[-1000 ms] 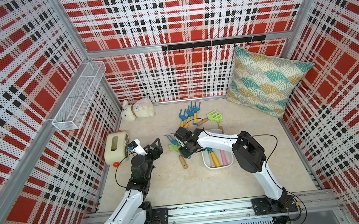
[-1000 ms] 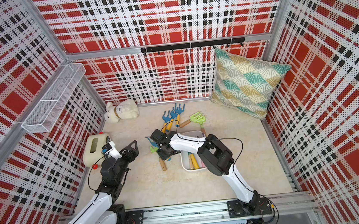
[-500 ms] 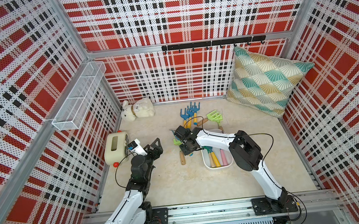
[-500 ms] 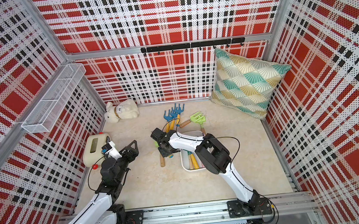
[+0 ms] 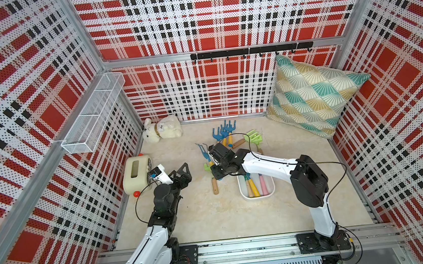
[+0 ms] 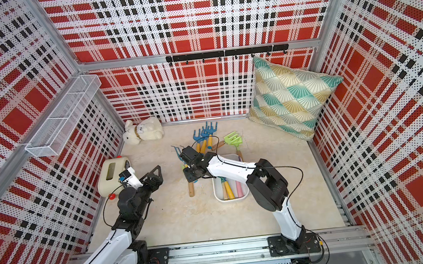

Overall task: Put the rake into the storage box
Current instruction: Pick up the rake at the center of the board, then place the rake in the storage box.

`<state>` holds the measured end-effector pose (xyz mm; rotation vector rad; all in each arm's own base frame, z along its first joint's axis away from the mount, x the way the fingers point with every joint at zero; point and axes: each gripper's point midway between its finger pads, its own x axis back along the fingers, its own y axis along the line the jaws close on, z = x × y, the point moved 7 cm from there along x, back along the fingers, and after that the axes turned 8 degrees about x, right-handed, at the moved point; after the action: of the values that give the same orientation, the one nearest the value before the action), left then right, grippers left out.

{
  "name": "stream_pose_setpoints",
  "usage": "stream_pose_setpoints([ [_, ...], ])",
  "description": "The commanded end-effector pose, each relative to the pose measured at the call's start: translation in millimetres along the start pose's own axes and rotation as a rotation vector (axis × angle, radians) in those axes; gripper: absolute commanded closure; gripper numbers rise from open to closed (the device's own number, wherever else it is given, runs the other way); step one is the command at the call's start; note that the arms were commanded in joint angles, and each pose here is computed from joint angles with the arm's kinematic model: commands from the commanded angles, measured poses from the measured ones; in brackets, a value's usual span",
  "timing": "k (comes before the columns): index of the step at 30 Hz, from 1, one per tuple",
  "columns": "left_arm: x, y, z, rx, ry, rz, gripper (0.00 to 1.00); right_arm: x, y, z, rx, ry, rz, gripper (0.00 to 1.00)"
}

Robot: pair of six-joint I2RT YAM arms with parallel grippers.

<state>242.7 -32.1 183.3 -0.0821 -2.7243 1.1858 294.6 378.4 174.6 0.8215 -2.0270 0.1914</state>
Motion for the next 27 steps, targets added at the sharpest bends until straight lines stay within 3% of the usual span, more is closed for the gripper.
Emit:
stream_pose_setpoints([
  [1,2,-2,-1,-0.009,-0.006,0.019,0.12,39,2,-10,-0.035,-0.109,-0.020,1.00],
  [12,4,-2,-1,-0.012,-0.018,0.026,0.12,115,-48,69,-0.173,-0.094,0.142,1.00],
  [21,1,-5,4,-0.011,0.007,0.031,0.12,121,-85,119,-0.252,0.030,0.348,1.00],
  [27,-1,-5,6,-0.016,0.017,0.026,0.12,109,-95,130,-0.254,0.092,0.409,1.00],
])
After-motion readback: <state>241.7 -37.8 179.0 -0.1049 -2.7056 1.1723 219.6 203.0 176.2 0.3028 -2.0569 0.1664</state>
